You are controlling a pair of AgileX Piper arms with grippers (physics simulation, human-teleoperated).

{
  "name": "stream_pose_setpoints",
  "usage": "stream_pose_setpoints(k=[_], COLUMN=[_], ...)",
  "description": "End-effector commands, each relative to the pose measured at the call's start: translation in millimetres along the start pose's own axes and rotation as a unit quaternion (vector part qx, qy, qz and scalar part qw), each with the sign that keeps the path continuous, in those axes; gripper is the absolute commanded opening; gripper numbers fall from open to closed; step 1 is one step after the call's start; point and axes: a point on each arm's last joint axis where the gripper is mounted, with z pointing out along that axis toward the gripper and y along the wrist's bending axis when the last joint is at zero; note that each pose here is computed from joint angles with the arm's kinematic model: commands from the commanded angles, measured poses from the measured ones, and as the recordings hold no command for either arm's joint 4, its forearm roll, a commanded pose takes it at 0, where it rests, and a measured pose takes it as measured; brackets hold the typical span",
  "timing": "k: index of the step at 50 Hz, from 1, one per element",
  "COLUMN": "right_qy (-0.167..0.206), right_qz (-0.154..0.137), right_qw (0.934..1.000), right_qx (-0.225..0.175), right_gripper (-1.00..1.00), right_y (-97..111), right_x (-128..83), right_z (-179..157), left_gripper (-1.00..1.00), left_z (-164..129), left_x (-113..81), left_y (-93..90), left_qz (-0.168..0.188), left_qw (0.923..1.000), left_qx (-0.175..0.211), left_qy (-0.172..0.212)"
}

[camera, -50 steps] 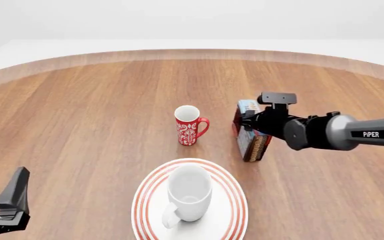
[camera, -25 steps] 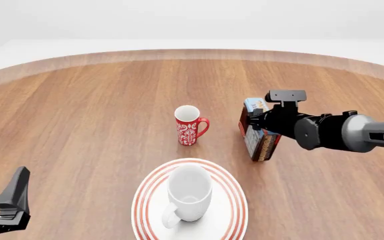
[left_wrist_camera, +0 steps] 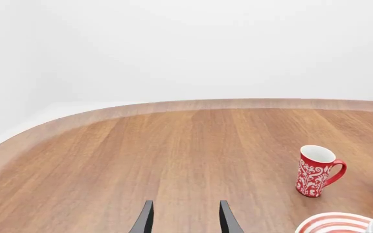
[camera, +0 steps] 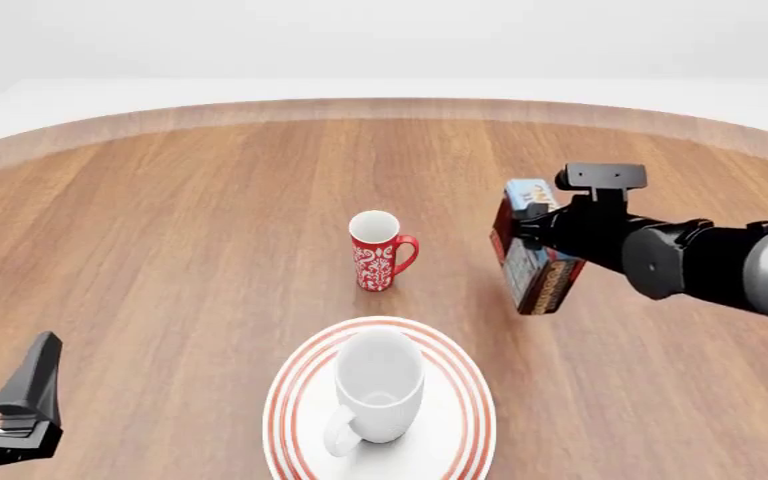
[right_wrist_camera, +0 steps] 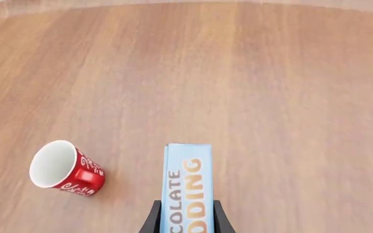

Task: Pick up the white mug and put it on the plate, and put the chocolate pudding to the right of the plate.

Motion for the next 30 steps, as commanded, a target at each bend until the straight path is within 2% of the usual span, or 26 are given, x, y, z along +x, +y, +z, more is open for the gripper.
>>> stream_pose_setpoints(k=[1,30], right_qy=[-0.011,-0.022], right_qz=[0.010,0.010], right_qw=[0.9999,0.9997], right_qx=[0.001,0.002], right_gripper=[-1.00,-1.00], right_y=[-1,-3], right_x=[-6,-3], right_z=[-20,-67], left_gripper=[1.00,1.00], left_z=[0,-2], left_x=[0.0,0.3], left_y=[-0.1,-0.3], left_qz=[0.001,0.001], left_qw=[1.0000,1.0000], left_qx=[0.001,0.002], left_qy=[0.000,0.000])
